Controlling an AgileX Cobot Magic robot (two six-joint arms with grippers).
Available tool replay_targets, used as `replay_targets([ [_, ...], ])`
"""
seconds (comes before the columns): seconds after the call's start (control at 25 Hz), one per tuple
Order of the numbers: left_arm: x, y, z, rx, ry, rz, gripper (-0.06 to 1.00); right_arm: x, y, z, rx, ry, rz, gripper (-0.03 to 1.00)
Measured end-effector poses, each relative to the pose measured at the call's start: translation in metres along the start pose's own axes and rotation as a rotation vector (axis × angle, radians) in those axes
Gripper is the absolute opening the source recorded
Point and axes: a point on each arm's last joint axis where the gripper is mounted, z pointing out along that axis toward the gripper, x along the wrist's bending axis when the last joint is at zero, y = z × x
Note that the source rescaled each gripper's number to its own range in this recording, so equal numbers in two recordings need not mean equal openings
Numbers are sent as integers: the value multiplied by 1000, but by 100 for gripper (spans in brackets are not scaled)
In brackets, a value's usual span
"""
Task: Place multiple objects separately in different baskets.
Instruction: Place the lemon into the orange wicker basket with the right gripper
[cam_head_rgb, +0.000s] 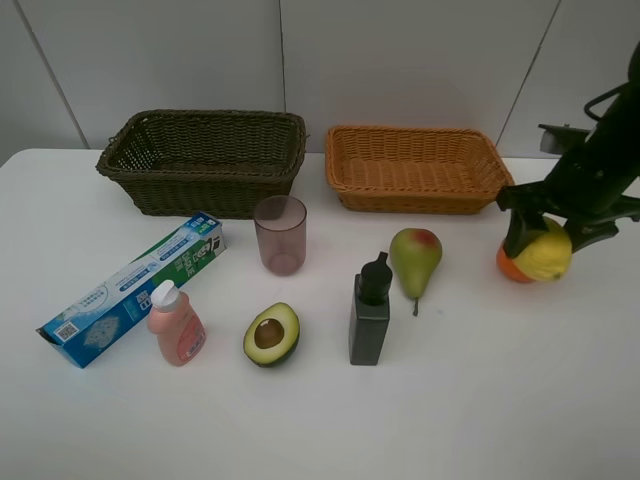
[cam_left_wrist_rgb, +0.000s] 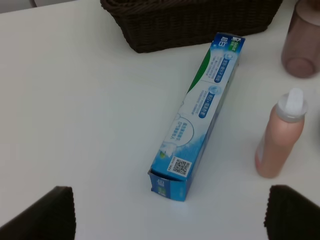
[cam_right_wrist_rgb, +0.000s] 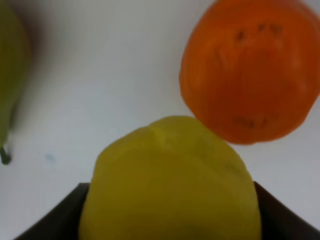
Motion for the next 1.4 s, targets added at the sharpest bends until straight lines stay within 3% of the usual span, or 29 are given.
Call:
replay_targets([
  [0.4, 0, 0, 0, 0, 0, 0, 100, 3, 66, -82, -314, -9, -23, 37],
  [0.64, 0, 0, 0, 0, 0, 0, 100, 3, 102, -90, -407, 3, -23, 37],
  [1.0, 0, 0, 0, 0, 0, 0, 100, -1, 148, -45, -531, 30, -17, 37],
  [1.4, 0, 0, 0, 0, 0, 0, 100, -9, 168, 39, -488, 32, -2, 37],
])
